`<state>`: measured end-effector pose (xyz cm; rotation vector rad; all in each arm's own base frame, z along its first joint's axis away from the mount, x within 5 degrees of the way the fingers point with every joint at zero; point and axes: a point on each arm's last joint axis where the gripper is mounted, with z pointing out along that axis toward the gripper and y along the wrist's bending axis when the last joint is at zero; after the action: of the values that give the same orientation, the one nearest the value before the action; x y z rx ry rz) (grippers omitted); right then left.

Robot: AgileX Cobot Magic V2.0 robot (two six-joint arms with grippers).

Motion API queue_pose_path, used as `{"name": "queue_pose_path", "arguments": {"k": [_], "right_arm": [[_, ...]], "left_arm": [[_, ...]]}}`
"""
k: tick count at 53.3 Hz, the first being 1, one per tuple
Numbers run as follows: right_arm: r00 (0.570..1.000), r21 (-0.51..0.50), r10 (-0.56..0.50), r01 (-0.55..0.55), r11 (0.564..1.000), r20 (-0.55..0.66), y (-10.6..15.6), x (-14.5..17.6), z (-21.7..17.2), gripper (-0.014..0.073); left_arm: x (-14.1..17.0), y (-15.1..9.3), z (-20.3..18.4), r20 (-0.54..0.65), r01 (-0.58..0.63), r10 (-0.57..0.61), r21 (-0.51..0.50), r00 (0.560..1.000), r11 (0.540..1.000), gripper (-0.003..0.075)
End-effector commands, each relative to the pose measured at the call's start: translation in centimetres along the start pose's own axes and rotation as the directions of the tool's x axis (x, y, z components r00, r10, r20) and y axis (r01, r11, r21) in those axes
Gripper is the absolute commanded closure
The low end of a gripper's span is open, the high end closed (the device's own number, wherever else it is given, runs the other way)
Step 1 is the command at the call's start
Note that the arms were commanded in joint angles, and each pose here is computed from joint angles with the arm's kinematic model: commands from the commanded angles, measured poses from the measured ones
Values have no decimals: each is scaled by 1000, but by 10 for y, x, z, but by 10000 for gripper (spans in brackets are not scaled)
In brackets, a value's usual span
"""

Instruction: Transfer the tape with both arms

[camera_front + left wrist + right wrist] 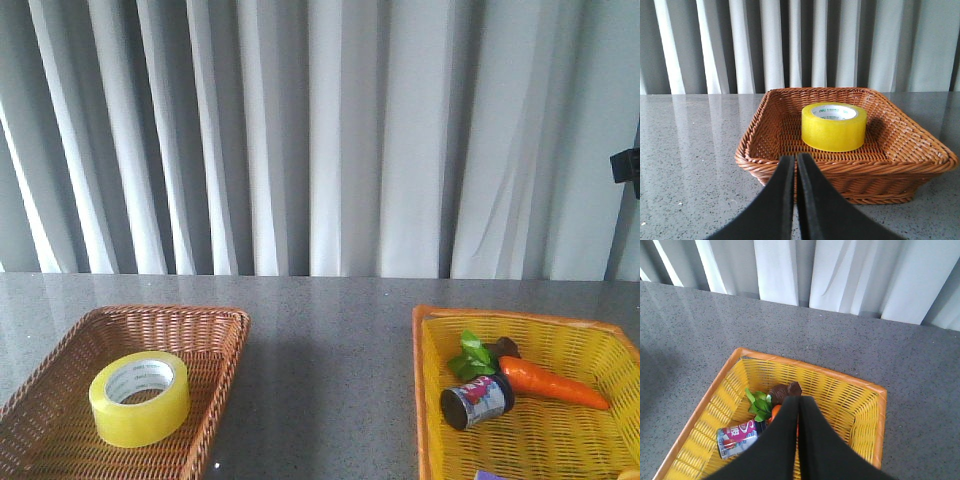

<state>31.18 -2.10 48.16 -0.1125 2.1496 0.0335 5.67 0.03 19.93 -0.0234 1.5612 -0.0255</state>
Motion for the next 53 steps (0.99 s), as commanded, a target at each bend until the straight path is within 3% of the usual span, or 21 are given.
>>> {"name": "queue_pose_path", "arguments": {"k": [1,53], "right_arm": [[993,21,-13,11,1000,121,1,-12,-23,603],[993,25,-19,16,1000,115,1,-12,-21,603]], "left_arm": [[-14,-1,-3,103,23,-24,15,994,1000,727],[-19,-2,-3,136,42,-44,23,990,999,727]]}}
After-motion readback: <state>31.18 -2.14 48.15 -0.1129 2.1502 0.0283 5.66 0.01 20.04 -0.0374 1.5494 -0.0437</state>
